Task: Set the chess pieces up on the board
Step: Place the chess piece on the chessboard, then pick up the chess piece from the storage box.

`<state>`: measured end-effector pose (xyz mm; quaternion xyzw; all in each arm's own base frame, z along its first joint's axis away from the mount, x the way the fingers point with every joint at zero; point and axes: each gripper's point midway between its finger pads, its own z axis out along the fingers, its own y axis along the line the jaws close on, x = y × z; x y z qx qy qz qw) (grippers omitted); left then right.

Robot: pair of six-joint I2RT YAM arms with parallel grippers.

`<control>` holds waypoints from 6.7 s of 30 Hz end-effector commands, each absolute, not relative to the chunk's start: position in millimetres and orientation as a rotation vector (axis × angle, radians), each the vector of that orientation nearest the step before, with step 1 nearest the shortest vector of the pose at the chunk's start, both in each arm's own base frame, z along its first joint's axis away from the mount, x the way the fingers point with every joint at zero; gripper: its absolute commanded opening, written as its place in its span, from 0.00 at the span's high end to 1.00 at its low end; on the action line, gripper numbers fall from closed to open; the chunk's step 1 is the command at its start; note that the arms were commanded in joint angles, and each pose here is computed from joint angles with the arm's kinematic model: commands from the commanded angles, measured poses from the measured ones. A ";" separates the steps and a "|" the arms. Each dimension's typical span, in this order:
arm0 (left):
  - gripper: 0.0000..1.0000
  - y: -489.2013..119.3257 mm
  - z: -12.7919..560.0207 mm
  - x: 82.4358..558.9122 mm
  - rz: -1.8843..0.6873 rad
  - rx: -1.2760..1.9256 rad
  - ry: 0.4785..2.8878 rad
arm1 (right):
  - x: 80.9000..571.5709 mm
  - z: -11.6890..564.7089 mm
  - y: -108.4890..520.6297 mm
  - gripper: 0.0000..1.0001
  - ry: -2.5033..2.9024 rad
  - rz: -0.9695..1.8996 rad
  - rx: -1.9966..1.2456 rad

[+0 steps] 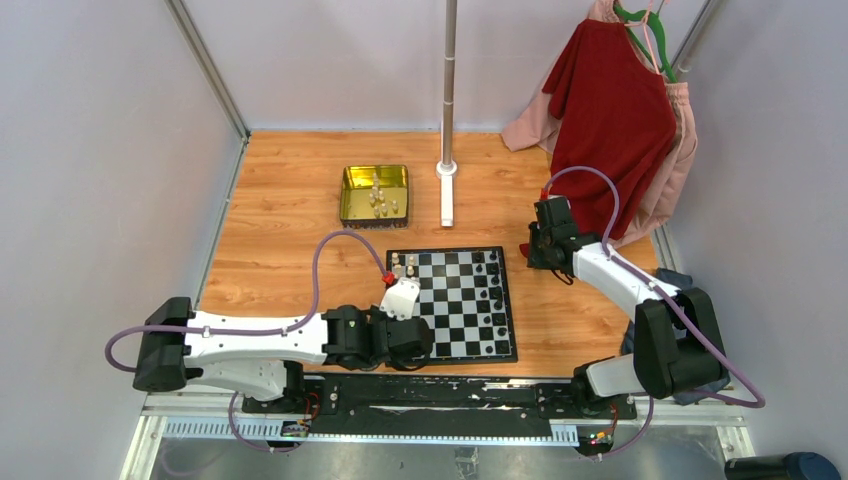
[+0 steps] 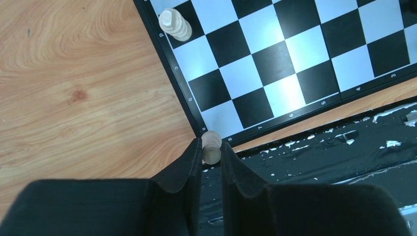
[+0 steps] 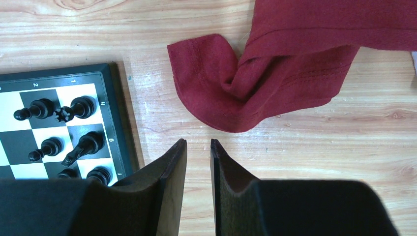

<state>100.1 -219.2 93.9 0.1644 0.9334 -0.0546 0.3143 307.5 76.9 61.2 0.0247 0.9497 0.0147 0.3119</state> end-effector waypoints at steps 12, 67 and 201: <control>1.00 -237.2 72.0 97.8 -0.205 0.455 2.436 | 299.4 54.8 67.3 0.71 2.539 -0.006 0.066; 0.55 -226.9 157.3 127.7 -0.132 0.358 2.266 | 300.3 56.2 69.8 0.71 2.537 0.010 0.062; 0.95 -130.0 73.0 526.7 0.076 -0.343 2.377 | 266.8 36.4 103.1 0.71 2.597 0.260 0.032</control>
